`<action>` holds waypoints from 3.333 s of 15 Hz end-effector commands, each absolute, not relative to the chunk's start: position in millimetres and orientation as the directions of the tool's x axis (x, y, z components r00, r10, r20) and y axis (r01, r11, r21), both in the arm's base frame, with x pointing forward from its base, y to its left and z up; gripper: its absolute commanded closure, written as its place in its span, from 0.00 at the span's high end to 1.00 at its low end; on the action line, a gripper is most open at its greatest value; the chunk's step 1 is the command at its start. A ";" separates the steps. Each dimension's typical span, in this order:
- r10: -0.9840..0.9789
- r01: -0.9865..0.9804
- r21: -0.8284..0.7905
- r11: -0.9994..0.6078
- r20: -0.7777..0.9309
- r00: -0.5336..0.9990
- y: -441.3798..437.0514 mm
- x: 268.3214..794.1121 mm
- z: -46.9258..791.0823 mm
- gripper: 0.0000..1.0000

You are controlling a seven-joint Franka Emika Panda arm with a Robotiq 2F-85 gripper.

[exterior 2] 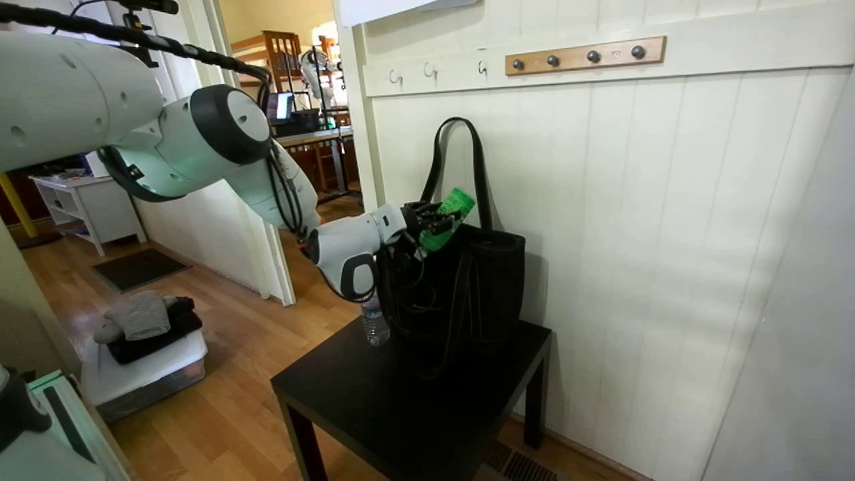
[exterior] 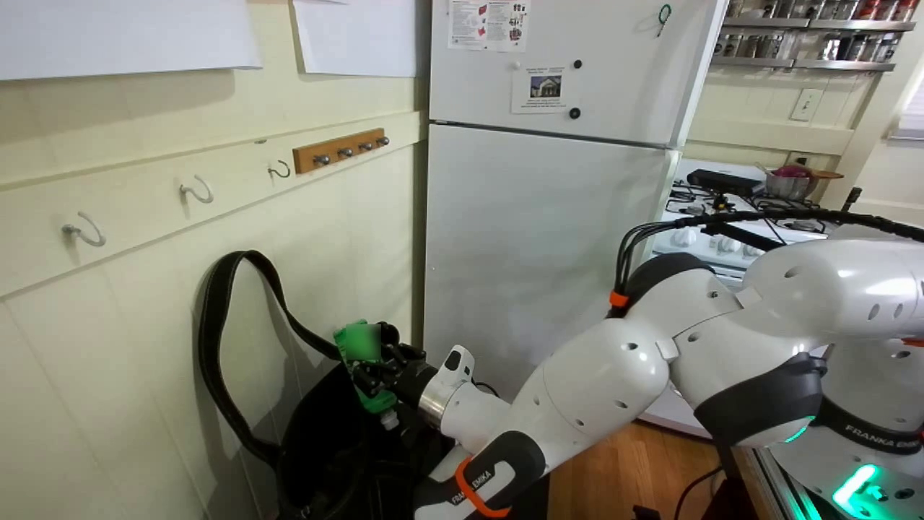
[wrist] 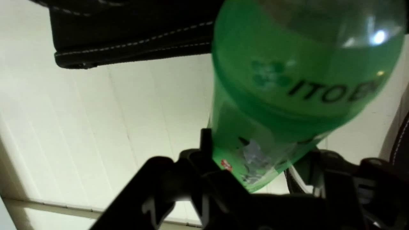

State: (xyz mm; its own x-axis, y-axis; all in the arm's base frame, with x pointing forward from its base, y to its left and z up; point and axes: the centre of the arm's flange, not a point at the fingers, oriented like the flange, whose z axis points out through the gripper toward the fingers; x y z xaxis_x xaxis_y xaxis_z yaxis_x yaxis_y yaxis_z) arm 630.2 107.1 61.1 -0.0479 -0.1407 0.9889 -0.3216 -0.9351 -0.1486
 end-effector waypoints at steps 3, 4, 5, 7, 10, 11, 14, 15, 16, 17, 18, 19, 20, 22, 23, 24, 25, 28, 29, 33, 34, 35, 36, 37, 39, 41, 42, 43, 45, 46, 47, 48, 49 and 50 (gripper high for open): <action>-0.127 -0.324 -0.139 -0.936 0.990 -0.059 111.5 644.3 -15.5 0.36; -0.125 -0.326 -0.138 -0.935 0.990 -0.059 110.1 644.1 -16.3 0.36; -0.126 -0.327 -0.139 -0.935 0.990 -0.060 109.1 644.3 -16.8 0.36; -0.140 -0.328 -0.149 -0.933 0.989 -0.050 107.6 643.8 -17.5 0.36; -0.179 -0.355 -0.182 -0.917 0.983 -0.041 103.8 642.0 -22.0 0.36; -0.194 -0.373 -0.191 -0.908 0.981 -0.030 102.1 641.7 -24.9 0.36; -0.200 -0.398 -0.195 -0.896 0.979 -0.031 97.7 640.8 -33.5 0.36; -0.200 -0.404 -0.196 -0.894 0.979 -0.031 96.2 641.3 -34.3 0.36; -0.193 -0.404 -0.192 -0.894 0.981 -0.039 95.4 642.1 -34.1 0.36; -0.189 -0.407 -0.189 -0.894 0.981 -0.041 94.5 642.4 -33.8 0.36; -0.185 -0.409 -0.187 -0.893 0.982 -0.046 94.1 643.2 -33.1 0.36; -0.178 -0.413 -0.185 -0.892 0.982 -0.055 93.5 644.0 -32.4 0.36; -0.190 -0.423 -0.195 -0.885 0.980 -0.054 93.0 645.2 -30.9 0.36; -0.202 -0.440 -0.208 -0.874 0.977 -0.063 92.1 647.4 -28.6 0.36; -0.212 -0.446 -0.218 -0.868 0.975 -0.063 92.2 648.4 -27.8 0.36; -0.226 -0.450 -0.229 -0.863 0.972 -0.061 92.6 649.1 -27.3 0.36; -0.237 -0.453 -0.238 -0.859 0.970 -0.060 93.0 649.7 -27.4 0.36; -0.263 -0.447 -0.262 -0.855 0.963 -0.061 96.9 653.1 -28.0 0.36; -0.264 -0.439 -0.264 -0.859 0.962 -0.062 98.3 655.0 -27.2 0.36; -0.266 -0.418 -0.272 -0.867 0.961 -0.074 104.1 661.3 -22.0 0.36; -0.269 -0.412 -0.274 -0.869 0.961 -0.072 105.5 662.5 -20.6 0.36; -0.266 -0.407 -0.275 -0.871 0.961 -0.079 107.1 664.2 -19.0 0.36; -0.266 -0.403 -0.275 -0.873 0.961 -0.080 108.0 665.3 -17.9 0.36; -0.264 -0.402 -0.272 -0.874 0.961 -0.077 108.2 665.9 -17.3 0.36; -0.257 -0.398 -0.262 -0.879 0.964 -0.067 108.4 666.4 -16.7 0.36; -0.245 -0.392 -0.249 -0.886 0.968 -0.060 109.1 665.8 -17.6 0.36; -0.236 -0.389 -0.240 -0.889 0.970 -0.059 109.2 665.3 -18.0 0.36; -0.229 -0.386 -0.231 -0.893 0.972 -0.054 109.2 664.4 -18.6 0.36; -0.219 -0.387 -0.217 -0.896 0.975 -0.039 108.8 663.0 -19.8 0.36; -0.210 -0.387 -0.207 -0.899 0.977 -0.035 108.6 662.6 -20.3 0.36; -0.207 -0.387 -0.202 -0.899 0.978 -0.030 108.5 662.4 -20.8 0.36; -0.203 -0.388 -0.198 -0.900 0.979 -0.027 108.4 662.2 -21.2 0.36; -0.204 -0.390 -0.194 -0.900 0.979 -0.016 108.2 661.8 -21.8 0.36; -0.201 -0.390 -0.188 -0.901 0.980 -0.009 107.7 661.2 -22.9 0.36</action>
